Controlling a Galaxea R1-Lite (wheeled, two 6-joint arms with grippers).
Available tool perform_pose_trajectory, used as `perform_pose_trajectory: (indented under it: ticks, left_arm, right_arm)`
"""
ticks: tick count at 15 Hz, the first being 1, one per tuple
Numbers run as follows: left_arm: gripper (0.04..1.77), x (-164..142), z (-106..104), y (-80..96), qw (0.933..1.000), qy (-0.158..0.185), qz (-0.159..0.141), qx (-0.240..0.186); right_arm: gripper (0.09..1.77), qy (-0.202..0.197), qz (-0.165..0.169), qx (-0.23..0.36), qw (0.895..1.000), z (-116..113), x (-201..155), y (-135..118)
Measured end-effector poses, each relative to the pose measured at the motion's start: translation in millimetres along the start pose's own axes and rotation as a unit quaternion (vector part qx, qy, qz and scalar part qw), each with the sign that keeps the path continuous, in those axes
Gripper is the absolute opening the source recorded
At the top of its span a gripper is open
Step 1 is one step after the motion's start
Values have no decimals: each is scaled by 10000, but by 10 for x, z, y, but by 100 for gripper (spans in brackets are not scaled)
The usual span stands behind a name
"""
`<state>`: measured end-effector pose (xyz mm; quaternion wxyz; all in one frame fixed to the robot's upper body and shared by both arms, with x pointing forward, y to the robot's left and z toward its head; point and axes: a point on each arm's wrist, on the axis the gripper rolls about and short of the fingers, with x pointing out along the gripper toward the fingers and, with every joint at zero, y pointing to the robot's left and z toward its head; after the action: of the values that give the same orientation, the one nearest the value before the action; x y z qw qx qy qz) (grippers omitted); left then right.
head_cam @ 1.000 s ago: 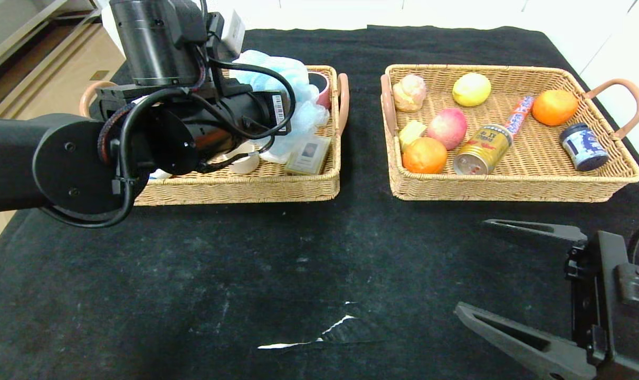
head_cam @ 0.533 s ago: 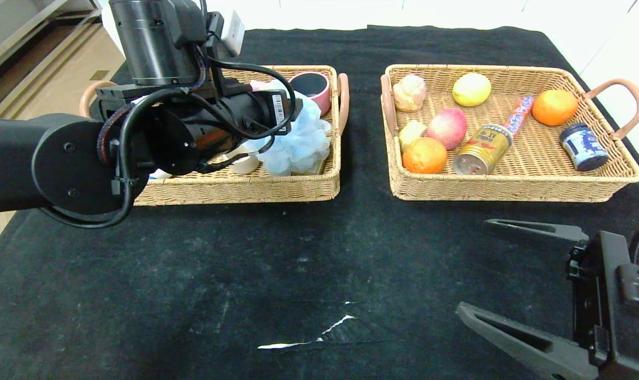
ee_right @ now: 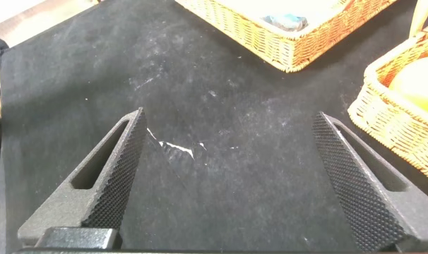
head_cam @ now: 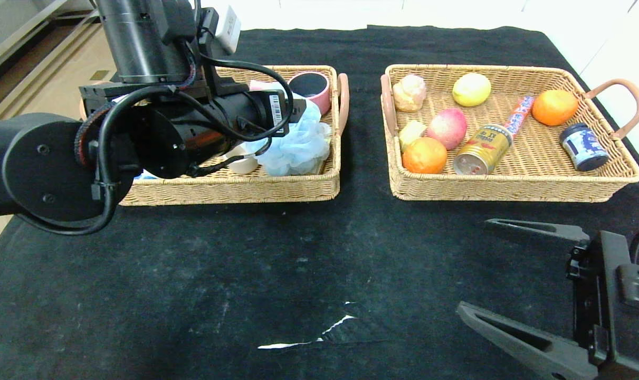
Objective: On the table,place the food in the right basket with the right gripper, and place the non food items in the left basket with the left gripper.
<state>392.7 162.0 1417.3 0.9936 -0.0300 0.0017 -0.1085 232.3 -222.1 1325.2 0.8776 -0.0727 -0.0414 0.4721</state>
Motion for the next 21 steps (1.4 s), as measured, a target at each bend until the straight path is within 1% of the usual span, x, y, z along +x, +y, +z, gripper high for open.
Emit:
perform_pose_trajectory:
  ticks: [3, 5, 8, 11, 13, 14, 16, 18, 19, 21]
  left_arm:
    - [164, -155, -20, 44, 9999, 69, 19, 78]
    - [166, -327, -25, 103, 9999, 115, 23, 127]
    - [168, -664, -34, 211, 9994, 171, 27, 313]
    - [169, -1086, -14, 328, 9986, 93, 102, 503]
    - [169, -1391, 4, 423, 9982, 117, 121, 578]
    - [169, -1561, 6, 483, 9980, 158, 118, 603]
    - [170, -1876, 1, 596, 9979, 183, 106, 609]
    - [170, -2186, -23, 723, 9980, 118, 113, 613]
    - [170, -2322, -51, 798, 9976, 109, 180, 660]
    - [170, -2612, -136, 945, 9961, 172, 370, 786]
  right_arm:
    - [171, -40, -46, -17, 10000, 20, -14, -13]
    - [171, -58, -66, -25, 10000, 28, -23, -18]
    - [171, -100, -114, -46, 9999, 51, -41, -30]
    - [171, -126, -328, -80, 9993, 70, -99, -91]
    - [171, -96, -534, -103, 9985, 77, -165, -141]
    - [171, -20, -681, -118, 9976, 75, -224, -170]
    - [171, 217, -1025, -73, 9945, 111, -378, -231]
    - [171, 459, -1399, -64, 9891, 179, -582, -250]
    - [171, 526, -1593, -107, 9858, 220, -702, -231]
    - [171, 580, -1866, -151, 9806, 272, -912, -142]
